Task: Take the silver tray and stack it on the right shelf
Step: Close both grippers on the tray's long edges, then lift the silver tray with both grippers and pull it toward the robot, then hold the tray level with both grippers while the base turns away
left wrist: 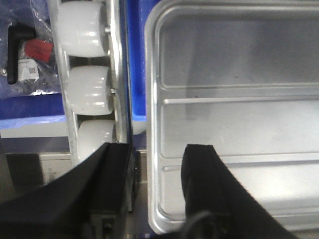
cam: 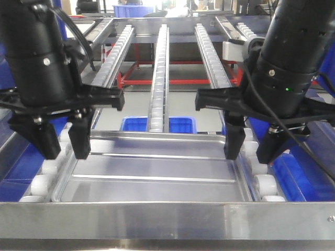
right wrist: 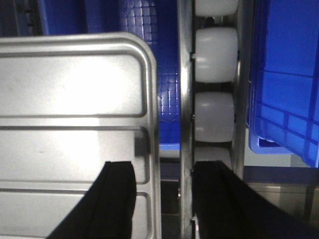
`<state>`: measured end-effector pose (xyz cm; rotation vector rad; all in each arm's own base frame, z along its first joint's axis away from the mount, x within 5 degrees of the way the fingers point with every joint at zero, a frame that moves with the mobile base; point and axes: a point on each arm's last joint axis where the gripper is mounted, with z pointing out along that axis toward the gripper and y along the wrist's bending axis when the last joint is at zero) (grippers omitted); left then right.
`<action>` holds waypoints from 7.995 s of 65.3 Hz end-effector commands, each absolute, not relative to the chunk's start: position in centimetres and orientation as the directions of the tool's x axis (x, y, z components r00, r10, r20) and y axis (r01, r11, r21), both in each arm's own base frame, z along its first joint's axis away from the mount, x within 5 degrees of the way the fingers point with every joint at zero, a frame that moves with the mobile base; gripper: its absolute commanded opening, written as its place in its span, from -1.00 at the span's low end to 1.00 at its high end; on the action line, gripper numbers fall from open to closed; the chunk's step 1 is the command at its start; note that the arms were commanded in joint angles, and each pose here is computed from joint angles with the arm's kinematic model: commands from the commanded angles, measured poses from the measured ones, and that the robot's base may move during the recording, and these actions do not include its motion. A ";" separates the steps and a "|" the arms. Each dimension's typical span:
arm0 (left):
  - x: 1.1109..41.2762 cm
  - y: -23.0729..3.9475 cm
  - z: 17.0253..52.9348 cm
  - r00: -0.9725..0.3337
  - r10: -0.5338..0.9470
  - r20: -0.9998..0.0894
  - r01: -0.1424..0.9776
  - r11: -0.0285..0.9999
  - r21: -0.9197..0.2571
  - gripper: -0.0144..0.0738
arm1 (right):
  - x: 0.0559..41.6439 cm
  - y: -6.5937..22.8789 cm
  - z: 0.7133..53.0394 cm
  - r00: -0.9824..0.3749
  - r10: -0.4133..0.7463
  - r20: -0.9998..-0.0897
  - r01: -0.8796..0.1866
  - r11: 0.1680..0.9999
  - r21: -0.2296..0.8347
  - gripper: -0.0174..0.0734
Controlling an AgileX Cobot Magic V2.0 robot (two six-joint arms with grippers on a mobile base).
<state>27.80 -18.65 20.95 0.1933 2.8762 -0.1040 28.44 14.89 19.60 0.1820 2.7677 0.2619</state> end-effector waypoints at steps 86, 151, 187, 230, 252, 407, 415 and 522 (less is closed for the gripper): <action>29.0 -19.0 21.2 -0.935 0.134 -0.329 0.162 0.985 -0.056 -0.29 | 29.4 15.5 20.5 -0.903 0.165 -0.396 0.068 0.966 0.248 0.26; 28.9 -19.3 20.2 -0.953 0.119 -0.278 0.141 0.988 -0.061 -0.29 | 29.6 15.7 19.8 -0.906 0.163 -0.391 0.068 0.967 0.245 0.25; 28.9 -19.3 20.2 -0.956 0.111 -0.273 0.135 0.988 -0.071 -0.29 | 29.7 15.7 19.1 -0.915 0.158 -0.371 0.075 0.970 0.230 -0.35; 28.9 -19.4 20.2 -0.957 0.106 -0.270 0.131 0.988 -0.076 -0.88 | 29.7 15.7 19.0 -0.916 0.158 -0.368 0.075 0.971 0.228 -0.46; 29.1 -19.6 22.2 -0.947 0.087 -0.310 0.127 0.986 -0.110 -0.88 | 29.8 15.7 20.6 -0.926 0.155 -0.344 0.087 0.975 0.206 -0.46; 8.0 -15.9 29.2 -0.956 0.041 -0.290 0.076 0.991 -0.112 -0.88 | 10.5 15.5 28.6 -0.928 0.135 -0.348 0.069 0.978 0.197 -0.44; 8.1 -15.8 29.3 -0.953 0.044 -0.300 0.077 0.992 -0.098 -0.88 | 10.5 15.5 28.6 -0.928 0.138 -0.348 0.071 0.978 0.198 -0.44; 8.7 -16.1 29.4 -0.954 0.063 -0.295 0.054 0.998 0.037 -0.88 | 10.3 14.9 28.4 -0.935 0.134 -0.327 0.097 0.987 0.126 -0.44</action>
